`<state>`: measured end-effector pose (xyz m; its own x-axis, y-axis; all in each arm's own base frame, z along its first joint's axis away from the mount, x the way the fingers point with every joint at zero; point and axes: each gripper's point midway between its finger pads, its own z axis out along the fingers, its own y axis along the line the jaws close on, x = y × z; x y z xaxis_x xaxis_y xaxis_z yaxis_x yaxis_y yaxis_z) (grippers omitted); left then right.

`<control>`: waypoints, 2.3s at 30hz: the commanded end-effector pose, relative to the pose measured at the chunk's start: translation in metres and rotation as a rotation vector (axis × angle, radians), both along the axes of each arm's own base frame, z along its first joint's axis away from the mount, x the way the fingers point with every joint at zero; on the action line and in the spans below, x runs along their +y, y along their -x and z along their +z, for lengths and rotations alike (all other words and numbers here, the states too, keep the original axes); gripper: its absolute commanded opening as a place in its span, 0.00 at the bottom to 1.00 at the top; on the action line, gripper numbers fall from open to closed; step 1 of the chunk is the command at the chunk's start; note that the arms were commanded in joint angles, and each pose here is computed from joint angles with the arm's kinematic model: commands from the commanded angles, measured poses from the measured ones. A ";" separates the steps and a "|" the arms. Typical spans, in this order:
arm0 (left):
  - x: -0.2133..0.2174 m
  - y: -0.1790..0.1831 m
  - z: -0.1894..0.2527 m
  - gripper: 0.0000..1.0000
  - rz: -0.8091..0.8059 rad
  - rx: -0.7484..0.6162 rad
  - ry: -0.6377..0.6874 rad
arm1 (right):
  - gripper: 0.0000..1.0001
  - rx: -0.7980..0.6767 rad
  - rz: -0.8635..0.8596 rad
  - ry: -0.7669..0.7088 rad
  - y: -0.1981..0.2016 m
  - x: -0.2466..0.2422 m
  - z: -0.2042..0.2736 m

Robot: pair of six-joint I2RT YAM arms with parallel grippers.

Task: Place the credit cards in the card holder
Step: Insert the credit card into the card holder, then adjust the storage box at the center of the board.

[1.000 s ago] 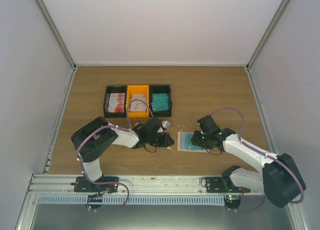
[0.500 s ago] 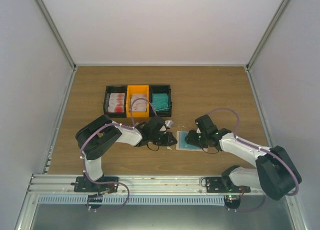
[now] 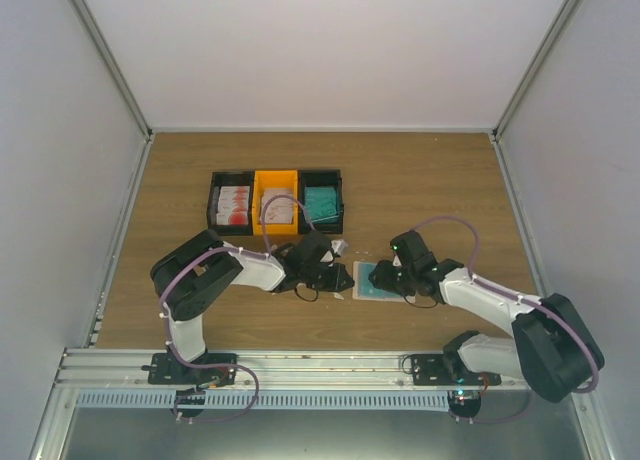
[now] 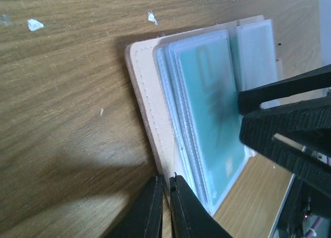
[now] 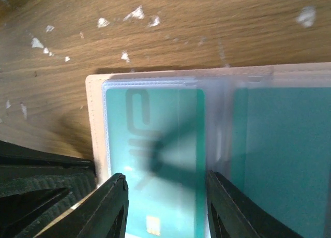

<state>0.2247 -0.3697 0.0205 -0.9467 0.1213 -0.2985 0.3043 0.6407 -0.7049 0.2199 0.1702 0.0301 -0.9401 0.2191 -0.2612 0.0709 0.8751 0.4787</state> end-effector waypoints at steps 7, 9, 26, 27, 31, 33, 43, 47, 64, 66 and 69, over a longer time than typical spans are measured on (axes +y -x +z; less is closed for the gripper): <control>0.015 -0.006 0.025 0.18 0.038 -0.138 -0.019 | 0.43 -0.072 -0.095 0.320 -0.003 -0.060 0.024; 0.016 -0.008 0.035 0.23 0.052 -0.165 0.005 | 0.43 -0.044 -0.138 0.399 0.003 -0.077 0.020; 0.038 -0.009 0.059 0.46 0.145 -0.224 0.041 | 0.49 0.074 -0.102 0.225 0.016 -0.044 -0.017; 0.039 -0.009 0.058 0.46 0.151 -0.220 0.039 | 0.48 0.074 -0.091 0.198 0.016 -0.039 -0.016; 0.038 -0.008 0.057 0.46 0.146 -0.210 0.047 | 0.42 0.065 -0.064 0.153 0.013 -0.028 -0.012; 0.038 -0.009 0.057 0.45 0.147 -0.209 0.049 | 0.39 0.064 -0.062 0.146 0.012 -0.026 -0.011; 0.050 -0.023 0.074 0.43 0.172 -0.280 0.005 | 0.39 -0.015 -0.093 0.242 0.000 -0.043 0.013; 0.066 -0.041 0.101 0.44 0.197 -0.396 -0.071 | 0.49 -0.106 -0.111 0.239 -0.013 -0.045 0.041; 0.283 -0.137 0.153 0.90 0.831 -0.390 -0.484 | 0.56 -0.310 0.011 0.156 -0.069 0.000 0.089; 0.305 -0.144 0.141 0.90 0.866 -0.344 -0.500 | 0.56 -0.309 0.021 0.144 -0.070 0.004 0.087; 0.336 -0.154 0.123 0.91 0.916 -0.292 -0.554 | 0.56 -0.306 0.039 0.134 -0.071 0.008 0.084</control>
<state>0.3724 -0.0696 0.1661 -0.6284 -0.3633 -0.6878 -0.2319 0.9315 -0.2801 0.2828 0.1646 0.1053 -0.8374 0.1520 -0.5251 -0.0332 0.9447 0.3263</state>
